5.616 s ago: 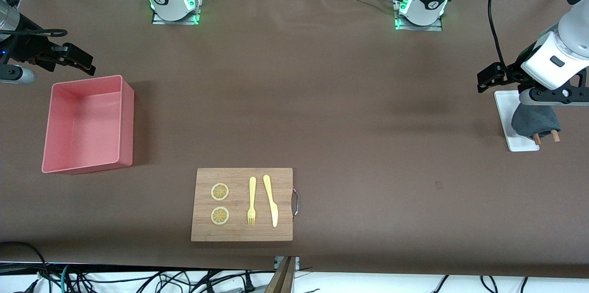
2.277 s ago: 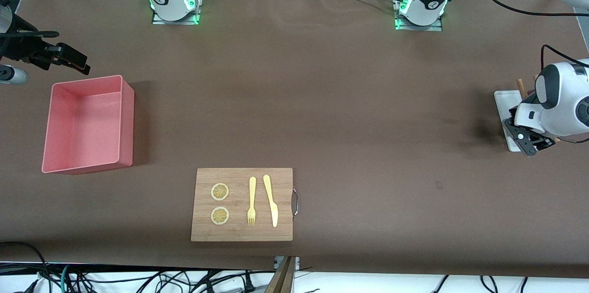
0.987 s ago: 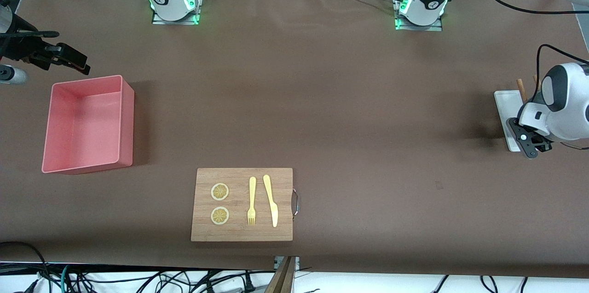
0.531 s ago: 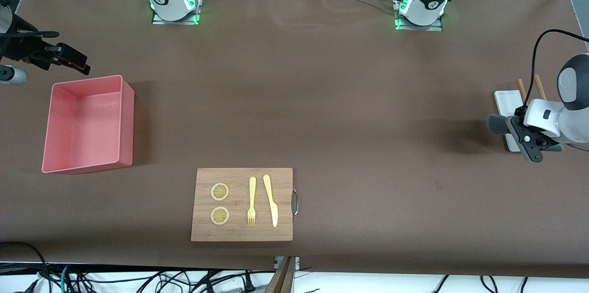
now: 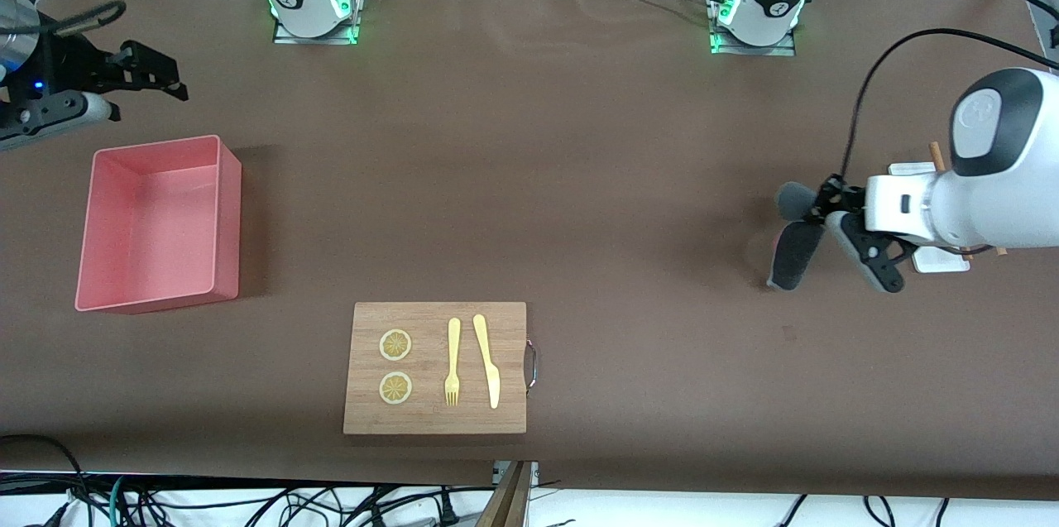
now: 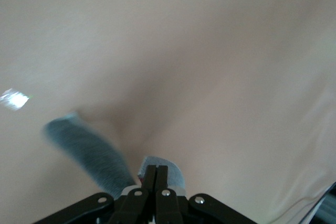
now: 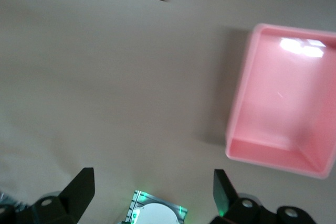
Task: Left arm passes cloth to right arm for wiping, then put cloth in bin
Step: 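Carry the cloth toward the table middle while the right gripper approaches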
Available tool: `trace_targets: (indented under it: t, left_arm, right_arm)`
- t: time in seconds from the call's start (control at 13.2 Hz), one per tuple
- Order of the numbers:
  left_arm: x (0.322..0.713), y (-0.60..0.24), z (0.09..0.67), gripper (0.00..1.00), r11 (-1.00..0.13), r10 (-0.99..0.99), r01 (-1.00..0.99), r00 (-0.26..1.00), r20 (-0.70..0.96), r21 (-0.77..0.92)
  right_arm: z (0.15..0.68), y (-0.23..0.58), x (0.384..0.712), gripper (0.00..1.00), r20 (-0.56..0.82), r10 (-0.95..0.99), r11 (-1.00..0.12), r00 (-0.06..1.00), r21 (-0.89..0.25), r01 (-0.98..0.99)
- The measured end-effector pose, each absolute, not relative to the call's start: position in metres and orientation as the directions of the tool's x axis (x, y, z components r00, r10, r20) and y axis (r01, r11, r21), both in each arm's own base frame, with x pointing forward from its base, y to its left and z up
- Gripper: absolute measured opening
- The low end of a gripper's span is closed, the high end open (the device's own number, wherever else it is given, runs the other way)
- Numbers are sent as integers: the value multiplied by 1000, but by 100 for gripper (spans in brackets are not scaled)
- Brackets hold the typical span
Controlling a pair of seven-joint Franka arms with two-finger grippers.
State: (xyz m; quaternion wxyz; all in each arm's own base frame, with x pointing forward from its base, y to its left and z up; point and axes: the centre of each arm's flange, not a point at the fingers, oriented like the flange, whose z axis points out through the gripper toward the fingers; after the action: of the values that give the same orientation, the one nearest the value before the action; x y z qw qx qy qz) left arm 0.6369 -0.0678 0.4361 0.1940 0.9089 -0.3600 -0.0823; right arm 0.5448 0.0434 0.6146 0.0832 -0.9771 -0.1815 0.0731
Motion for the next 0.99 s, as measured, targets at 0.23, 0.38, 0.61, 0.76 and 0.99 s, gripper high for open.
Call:
trace_targets:
  t: [0.23, 0.38, 0.61, 0.76, 0.99]
  left_arm:
    - [634, -136, 452, 2, -648, -630, -577, 773, 76, 497]
    - [633, -178, 459, 2, -607, -599, -567, 787, 149, 557]
    - [626, -238, 470, 2, -570, -496, -486, 847, 194, 663]
    - [625, -267, 483, 2, -520, -386, -401, 898, 211, 754]
    - [626, -296, 499, 2, -402, -232, -310, 945, 232, 862]
  right_arm:
    - [606, 54, 550, 100, -22, 583, -775, 812, -313, 548]
    - [587, 66, 559, 100, 56, 677, -655, 734, -408, 636]
    - [545, 83, 582, 100, 235, 734, -438, 637, -552, 710]
    - [512, 84, 599, 100, 378, 739, -284, 558, -575, 767]
    - [451, 91, 623, 100, 631, 668, -49, 395, -492, 869]
